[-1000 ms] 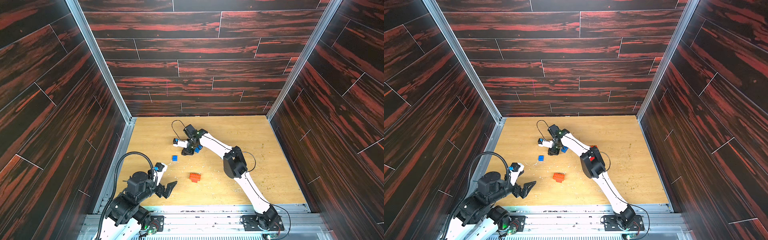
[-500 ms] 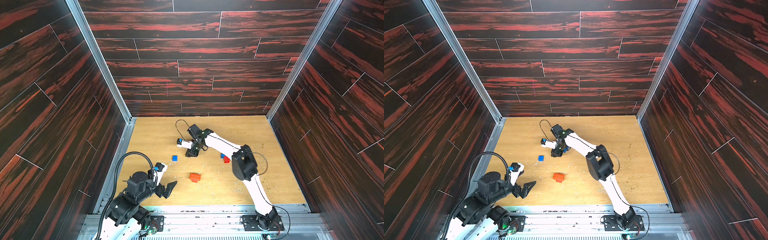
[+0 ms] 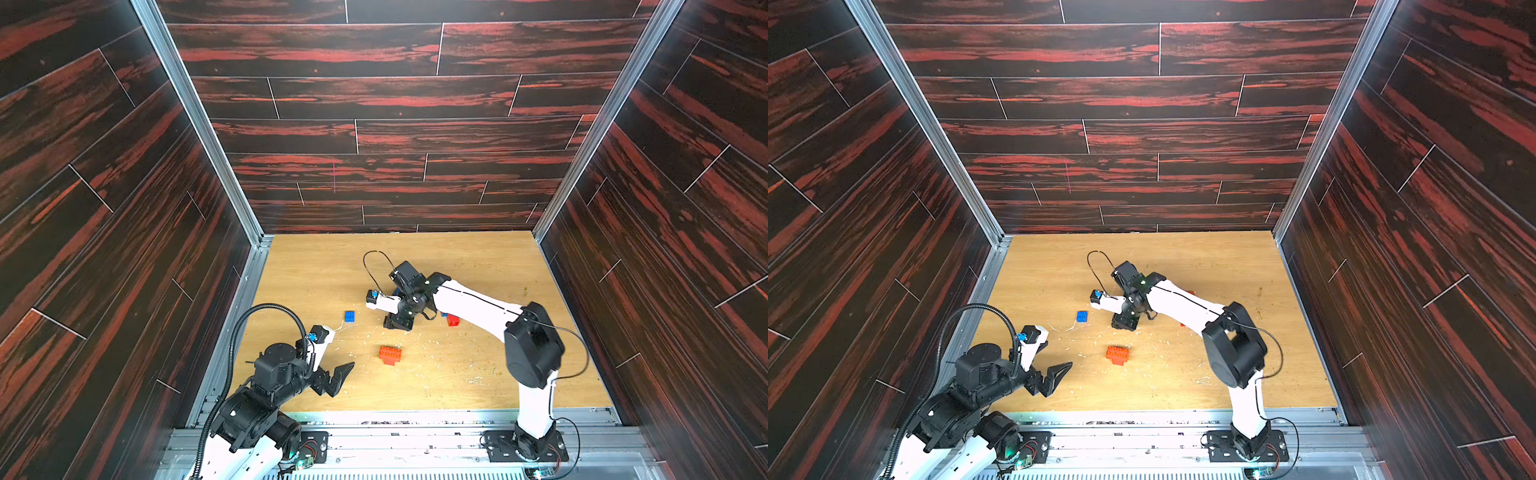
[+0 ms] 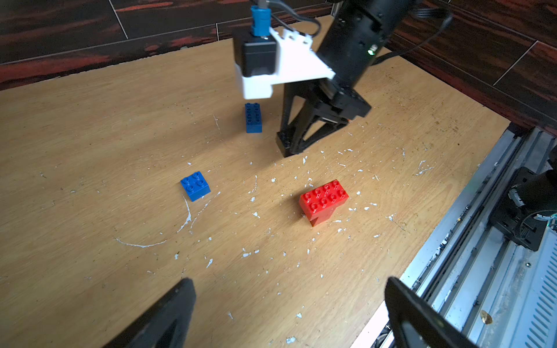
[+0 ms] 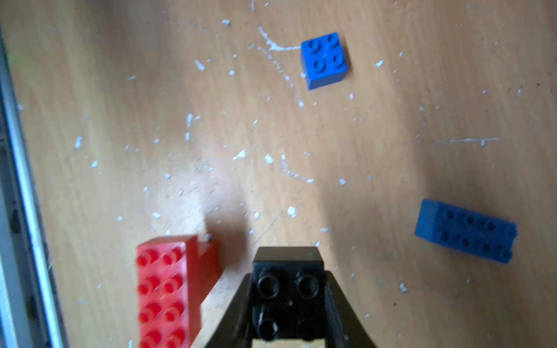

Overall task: Assemble the letter f with lego
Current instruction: Pick up the lego brick from the center of the board, then assemble the lego brick with the lego brick.

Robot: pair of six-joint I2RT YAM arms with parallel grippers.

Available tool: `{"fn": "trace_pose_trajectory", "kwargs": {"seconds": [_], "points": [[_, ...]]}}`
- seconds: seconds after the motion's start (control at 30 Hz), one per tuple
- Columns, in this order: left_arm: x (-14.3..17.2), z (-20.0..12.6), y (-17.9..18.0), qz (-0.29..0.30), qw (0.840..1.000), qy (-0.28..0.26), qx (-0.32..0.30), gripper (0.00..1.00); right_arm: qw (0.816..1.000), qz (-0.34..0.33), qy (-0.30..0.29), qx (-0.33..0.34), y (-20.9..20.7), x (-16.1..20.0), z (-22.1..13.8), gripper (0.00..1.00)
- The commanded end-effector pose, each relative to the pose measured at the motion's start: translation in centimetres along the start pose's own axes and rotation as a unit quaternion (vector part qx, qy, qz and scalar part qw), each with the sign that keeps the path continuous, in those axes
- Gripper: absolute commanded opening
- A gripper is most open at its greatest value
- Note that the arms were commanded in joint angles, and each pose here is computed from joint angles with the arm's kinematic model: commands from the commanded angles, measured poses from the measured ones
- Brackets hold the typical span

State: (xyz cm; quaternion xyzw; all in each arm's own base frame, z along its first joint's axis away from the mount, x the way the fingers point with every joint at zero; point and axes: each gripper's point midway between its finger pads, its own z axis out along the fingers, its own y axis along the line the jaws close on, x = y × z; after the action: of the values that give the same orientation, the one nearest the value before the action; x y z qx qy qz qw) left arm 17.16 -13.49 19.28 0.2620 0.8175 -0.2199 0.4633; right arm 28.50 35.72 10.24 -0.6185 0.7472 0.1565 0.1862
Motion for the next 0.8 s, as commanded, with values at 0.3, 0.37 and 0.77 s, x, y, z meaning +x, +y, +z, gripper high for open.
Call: {"fn": "trace_pose_trajectory", "kwargs": {"seconds": [0.3,0.37,0.77], "points": [[0.3,0.3,-0.1,0.0,1.0,0.004,0.005,1.0,1.0,0.0,-0.018,0.0,4.6,0.4,-2.5,0.32],[0.3,0.3,-0.2,0.001,1.0,0.003,0.006,1.0,1.0,-0.004,-0.022,-0.004,5.3,0.4,-2.4,0.32],[0.2,0.2,-0.5,0.001,1.0,0.002,0.015,1.0,0.999,-0.022,-0.018,-0.023,7.5,0.8,-2.0,0.32]]}}
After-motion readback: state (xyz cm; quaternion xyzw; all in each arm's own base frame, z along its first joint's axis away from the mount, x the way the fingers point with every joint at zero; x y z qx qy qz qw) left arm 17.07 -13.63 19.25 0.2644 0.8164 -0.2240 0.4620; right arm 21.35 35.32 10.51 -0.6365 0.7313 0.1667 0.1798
